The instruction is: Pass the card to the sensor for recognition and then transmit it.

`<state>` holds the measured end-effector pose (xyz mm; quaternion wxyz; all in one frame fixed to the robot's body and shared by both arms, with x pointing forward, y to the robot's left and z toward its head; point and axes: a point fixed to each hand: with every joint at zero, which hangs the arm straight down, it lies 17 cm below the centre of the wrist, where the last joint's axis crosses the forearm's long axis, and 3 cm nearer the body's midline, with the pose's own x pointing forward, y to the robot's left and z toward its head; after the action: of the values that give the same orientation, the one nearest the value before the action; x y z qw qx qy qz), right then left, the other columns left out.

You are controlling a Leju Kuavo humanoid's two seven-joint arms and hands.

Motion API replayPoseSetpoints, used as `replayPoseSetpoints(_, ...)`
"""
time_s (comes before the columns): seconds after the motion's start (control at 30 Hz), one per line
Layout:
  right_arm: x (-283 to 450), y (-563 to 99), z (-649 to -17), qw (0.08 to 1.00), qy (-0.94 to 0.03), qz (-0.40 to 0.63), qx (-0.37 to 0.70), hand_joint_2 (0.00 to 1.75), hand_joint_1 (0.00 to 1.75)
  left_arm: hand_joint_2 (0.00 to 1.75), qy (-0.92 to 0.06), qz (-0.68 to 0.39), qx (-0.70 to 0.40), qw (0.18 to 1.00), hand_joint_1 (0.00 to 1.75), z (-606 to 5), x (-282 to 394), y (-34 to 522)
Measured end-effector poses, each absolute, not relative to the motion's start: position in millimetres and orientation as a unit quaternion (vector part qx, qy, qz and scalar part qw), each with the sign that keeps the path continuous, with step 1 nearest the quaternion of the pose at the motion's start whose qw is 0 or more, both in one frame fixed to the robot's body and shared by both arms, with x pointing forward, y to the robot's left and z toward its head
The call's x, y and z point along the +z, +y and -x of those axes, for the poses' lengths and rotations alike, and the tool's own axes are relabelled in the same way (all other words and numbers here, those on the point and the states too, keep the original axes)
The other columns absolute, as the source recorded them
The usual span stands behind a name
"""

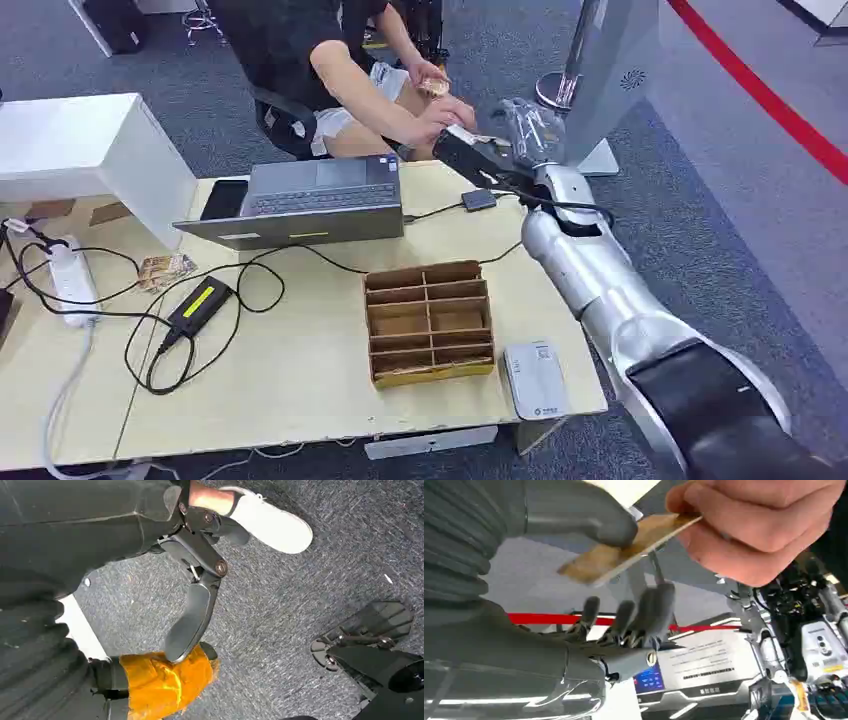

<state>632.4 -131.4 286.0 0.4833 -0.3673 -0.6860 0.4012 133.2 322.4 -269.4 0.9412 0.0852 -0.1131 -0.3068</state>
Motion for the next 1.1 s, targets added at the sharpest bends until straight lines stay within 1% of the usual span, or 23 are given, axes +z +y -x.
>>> replayPoseSetpoints(0.07, 286.5, -128.0, -631.2, 0.482, -0.691, 0.362, 0.4, 1.75, 1.73, 1.75, -0.113, -0.085, -0.307, 0.941, 0.0, -133.3, -269.4, 322.1)
replayPoseSetpoints(0.43, 289.0, -115.1, -627.4, 0.479, -0.701, 0.344, 0.401, 1.75, 1.75, 1.75, -0.114, -0.084, -0.309, 0.94, 0.0, -134.1, -269.3, 320.7)
replayPoseSetpoints(0.5, 292.5, -108.9, -623.4, 0.473, -0.717, 0.326, 0.395, 1.75, 1.75, 1.75, -0.115, -0.084, -0.304, 0.942, 0.0, -134.0, -269.3, 320.4)
replayPoseSetpoints(0.67, 306.3, -86.3, -592.3, 0.455, -0.776, 0.252, 0.358, 1.75, 1.75, 1.75, -0.117, -0.082, -0.284, 0.948, 0.0, -125.9, -271.1, 321.0)
replayPoseSetpoints(1.0, 327.2, -82.2, -564.2, 0.425, -0.809, 0.23, 0.334, 1.75, 1.75, 1.75, -0.112, -0.082, -0.28, 0.95, 0.0, -116.9, -272.8, 323.2)
replayPoseSetpoints(1.1, 334.7, -83.4, -540.9, 0.396, -0.834, 0.212, 0.32, 1.75, 1.75, 1.75, -0.116, -0.086, -0.264, 0.954, 0.0, -116.1, -273.0, 325.4)
